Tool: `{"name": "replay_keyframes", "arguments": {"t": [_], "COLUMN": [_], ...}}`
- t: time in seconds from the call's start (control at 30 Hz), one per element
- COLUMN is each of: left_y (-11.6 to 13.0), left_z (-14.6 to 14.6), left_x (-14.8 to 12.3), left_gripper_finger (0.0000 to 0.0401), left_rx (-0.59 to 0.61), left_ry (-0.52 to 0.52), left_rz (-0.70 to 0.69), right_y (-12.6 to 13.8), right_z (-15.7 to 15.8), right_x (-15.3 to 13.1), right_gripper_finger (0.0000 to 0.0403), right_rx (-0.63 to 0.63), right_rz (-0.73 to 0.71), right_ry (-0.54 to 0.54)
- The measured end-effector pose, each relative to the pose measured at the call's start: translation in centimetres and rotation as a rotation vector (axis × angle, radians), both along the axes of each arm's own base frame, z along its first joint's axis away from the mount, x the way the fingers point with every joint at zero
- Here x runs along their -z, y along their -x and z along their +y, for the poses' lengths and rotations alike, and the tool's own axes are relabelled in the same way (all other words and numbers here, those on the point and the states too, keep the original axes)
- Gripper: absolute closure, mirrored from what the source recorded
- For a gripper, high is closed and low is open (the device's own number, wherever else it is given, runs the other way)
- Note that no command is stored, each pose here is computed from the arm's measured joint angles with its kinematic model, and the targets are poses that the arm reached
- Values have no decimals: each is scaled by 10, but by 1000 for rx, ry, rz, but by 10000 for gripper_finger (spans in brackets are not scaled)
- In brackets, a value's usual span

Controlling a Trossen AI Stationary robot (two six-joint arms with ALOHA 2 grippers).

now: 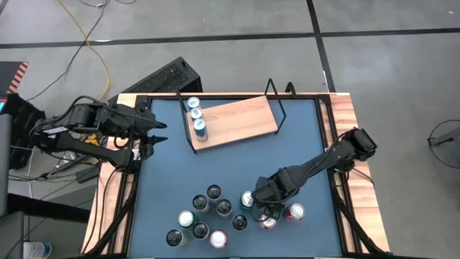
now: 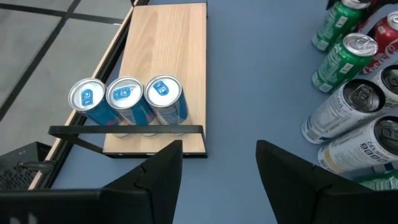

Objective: Place canned beverage on shelf
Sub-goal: Put the top right green soda can on the shelf

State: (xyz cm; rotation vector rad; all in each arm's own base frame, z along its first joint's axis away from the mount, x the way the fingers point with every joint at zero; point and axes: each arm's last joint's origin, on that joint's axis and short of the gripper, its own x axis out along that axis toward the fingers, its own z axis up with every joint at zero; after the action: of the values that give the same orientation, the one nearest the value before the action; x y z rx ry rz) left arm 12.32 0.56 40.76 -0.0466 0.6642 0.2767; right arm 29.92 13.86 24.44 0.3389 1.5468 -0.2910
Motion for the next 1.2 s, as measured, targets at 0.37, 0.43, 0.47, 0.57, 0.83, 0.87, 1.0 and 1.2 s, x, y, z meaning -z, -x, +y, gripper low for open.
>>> {"name": "replay_keyframes", "arguments": {"t": [0.37,0.43,0.47,0.57,0.83,0.87,1.0,1.2], "left_y": [0,0,0,0,0,0,1,1], "left_z": [0,0,0,1,1,2,2,4], "left_x": [0,0,0,0,0,0,0,-1], "left_gripper_finger": [208,208,208,208,208,208,208,208], "left_rx": [-17,-21,-29,-57,-90,-94,-130,-177], "left_ry": [21,18,15,10,27,29,23,-9], "left_rz": [-5,-4,-5,-10,-19,-20,-27,-32], "right_y": [-18,-24,-27,-32,-40,-40,-40,-40], "right_z": [-71,-88,-97,-126,-193,-200,-224,-246], "right_x": [-35,-43,-46,-56,-78,-79,-85,-85], "right_gripper_finger": [122,122,122,122,122,122,122,122], "right_rx": [-123,-146,-154,-166,-182,-182,-187,-225], "right_rz": [-44,-81,-97,-132,-248,-261,-298,-308], "right_ry": [54,66,76,97,220,229,279,318]}}
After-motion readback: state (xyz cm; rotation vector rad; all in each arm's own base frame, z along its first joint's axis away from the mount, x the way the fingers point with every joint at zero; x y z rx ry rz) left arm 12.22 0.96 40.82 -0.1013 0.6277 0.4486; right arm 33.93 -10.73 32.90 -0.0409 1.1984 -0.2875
